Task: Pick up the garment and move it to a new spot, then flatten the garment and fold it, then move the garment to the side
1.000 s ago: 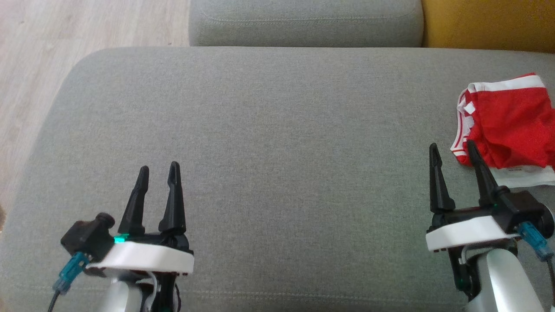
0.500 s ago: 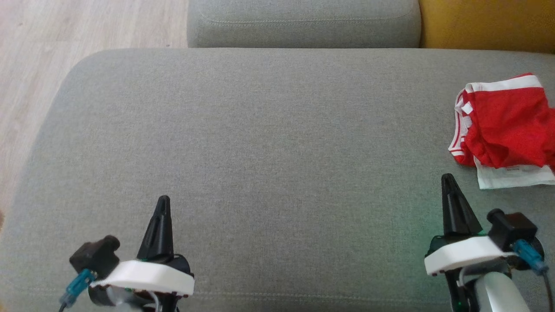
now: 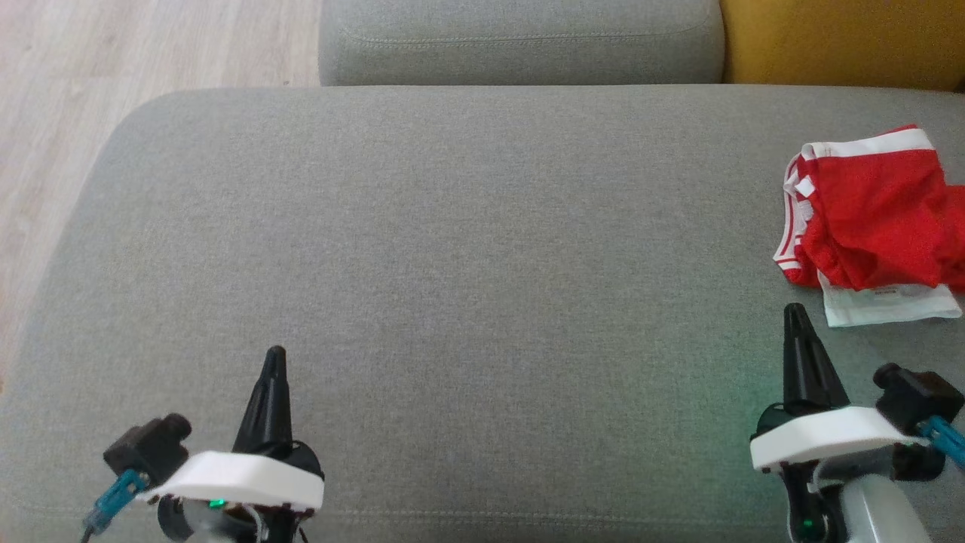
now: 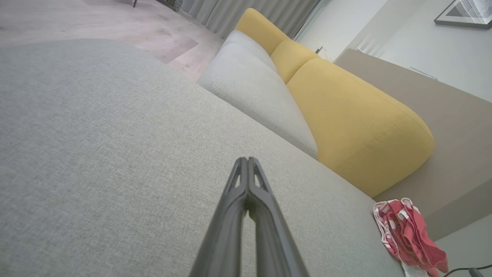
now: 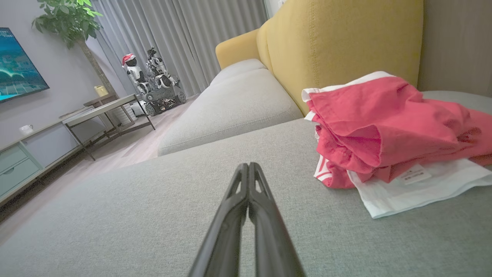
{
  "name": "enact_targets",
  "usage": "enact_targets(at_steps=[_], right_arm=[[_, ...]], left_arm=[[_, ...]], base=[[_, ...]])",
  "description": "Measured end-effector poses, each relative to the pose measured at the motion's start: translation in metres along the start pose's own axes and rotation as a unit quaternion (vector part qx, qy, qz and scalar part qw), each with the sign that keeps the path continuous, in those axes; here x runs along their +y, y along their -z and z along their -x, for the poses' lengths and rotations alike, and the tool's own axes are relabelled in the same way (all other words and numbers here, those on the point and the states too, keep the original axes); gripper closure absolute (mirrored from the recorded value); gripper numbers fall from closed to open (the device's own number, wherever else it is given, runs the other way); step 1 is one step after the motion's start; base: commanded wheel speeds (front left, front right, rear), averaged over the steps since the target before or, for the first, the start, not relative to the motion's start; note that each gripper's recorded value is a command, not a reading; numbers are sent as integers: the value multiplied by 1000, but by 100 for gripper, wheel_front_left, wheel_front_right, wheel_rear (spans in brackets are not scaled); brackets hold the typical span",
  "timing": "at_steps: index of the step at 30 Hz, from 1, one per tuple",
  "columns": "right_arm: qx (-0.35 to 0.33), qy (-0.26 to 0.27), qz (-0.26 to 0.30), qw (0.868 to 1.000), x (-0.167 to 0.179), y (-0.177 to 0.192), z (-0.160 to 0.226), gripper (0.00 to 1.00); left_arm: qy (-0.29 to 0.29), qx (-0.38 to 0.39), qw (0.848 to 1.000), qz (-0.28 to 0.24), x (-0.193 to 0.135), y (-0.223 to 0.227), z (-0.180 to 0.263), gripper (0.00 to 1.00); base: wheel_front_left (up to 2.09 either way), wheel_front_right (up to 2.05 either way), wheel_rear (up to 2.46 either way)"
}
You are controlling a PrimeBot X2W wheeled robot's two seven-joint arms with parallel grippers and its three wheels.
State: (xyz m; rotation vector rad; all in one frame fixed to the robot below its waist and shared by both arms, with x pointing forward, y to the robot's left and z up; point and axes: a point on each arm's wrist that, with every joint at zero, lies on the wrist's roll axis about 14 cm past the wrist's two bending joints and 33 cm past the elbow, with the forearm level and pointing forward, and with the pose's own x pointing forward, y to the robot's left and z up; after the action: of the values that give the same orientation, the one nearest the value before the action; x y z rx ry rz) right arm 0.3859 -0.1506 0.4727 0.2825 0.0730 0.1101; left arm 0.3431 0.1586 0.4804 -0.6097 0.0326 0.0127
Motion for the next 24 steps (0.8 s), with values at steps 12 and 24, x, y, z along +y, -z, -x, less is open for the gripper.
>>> enact_targets(at_steps=[12, 24], right_arm=[[3, 22, -73, 997, -10, 0, 2, 100], [4, 40, -146, 988, -18, -1, 4, 100]], left_arm=[[-9, 9, 998, 55, 4, 0, -5, 100], [-20, 14, 994, 110, 10, 0, -7, 100]], base=[[0, 0, 0], [0, 0, 0]])
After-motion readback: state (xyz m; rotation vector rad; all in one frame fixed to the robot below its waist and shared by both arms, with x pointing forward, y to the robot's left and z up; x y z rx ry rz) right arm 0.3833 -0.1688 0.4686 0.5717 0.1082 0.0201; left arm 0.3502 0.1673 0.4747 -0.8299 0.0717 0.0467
